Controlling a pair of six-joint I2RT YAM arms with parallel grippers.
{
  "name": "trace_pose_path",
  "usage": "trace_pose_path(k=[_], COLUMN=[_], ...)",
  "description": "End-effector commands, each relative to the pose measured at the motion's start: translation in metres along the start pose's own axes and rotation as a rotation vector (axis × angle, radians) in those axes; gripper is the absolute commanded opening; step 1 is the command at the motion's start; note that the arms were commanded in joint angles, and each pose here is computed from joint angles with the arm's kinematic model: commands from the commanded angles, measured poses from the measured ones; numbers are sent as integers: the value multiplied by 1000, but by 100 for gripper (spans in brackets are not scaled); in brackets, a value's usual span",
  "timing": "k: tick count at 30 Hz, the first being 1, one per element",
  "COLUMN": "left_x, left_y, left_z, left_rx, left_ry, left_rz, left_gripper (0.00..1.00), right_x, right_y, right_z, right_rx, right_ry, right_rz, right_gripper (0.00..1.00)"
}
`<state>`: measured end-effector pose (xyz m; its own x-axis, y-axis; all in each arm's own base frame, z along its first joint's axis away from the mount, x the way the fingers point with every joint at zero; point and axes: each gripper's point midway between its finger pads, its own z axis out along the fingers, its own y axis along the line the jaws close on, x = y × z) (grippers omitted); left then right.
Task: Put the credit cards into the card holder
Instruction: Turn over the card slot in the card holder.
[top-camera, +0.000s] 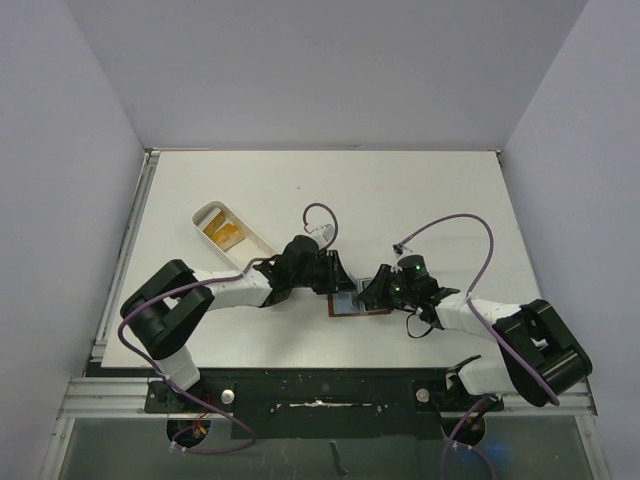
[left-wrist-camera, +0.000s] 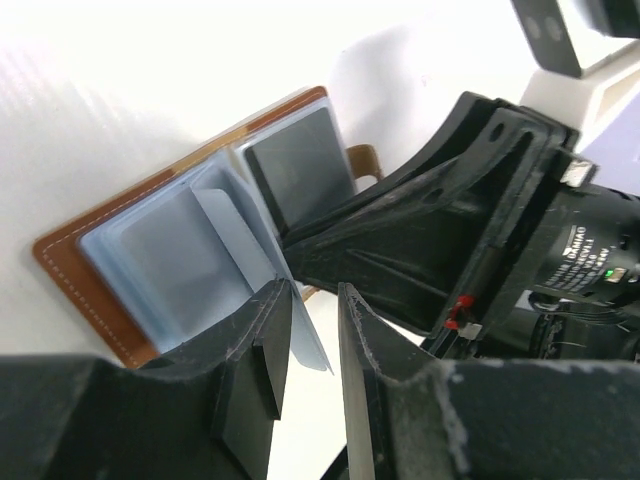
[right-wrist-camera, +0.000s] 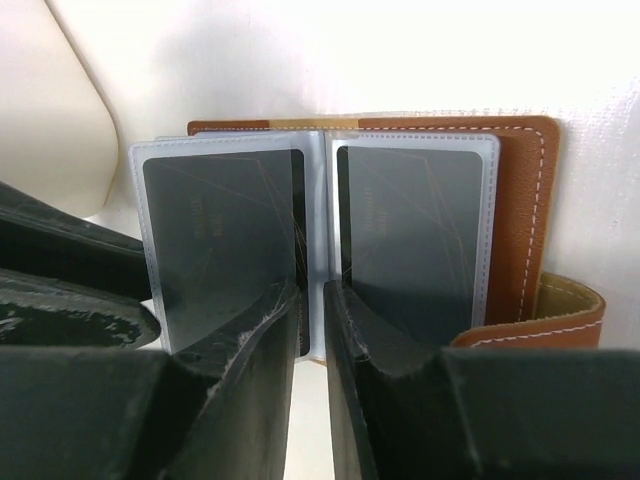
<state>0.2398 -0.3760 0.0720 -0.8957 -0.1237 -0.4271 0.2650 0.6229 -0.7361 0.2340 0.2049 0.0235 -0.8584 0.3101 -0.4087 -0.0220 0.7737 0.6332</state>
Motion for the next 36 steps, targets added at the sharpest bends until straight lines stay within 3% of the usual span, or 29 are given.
trace_pose_path(k=[1, 10, 26, 36], left_x=[-20, -25, -29, -72], left_y=[-37, -42, -59, -49], left_z=[3, 10, 33, 1], left_rx=[103, 106, 146, -24], left_ry=[-43, -49, -43, -141], left_rz=[53, 70, 100, 266], left_gripper=[25, 26, 26, 29], right_x=[-15, -28, -55, -52], right_y=[11, 5, 16, 21], right_z=[-4, -21, -79, -74], right_rx=[-15, 52, 71, 51], right_ry=[-57, -127, -314, -283], right_rz=[-37, -62, -77, -91], right_gripper=[21, 33, 39, 41])
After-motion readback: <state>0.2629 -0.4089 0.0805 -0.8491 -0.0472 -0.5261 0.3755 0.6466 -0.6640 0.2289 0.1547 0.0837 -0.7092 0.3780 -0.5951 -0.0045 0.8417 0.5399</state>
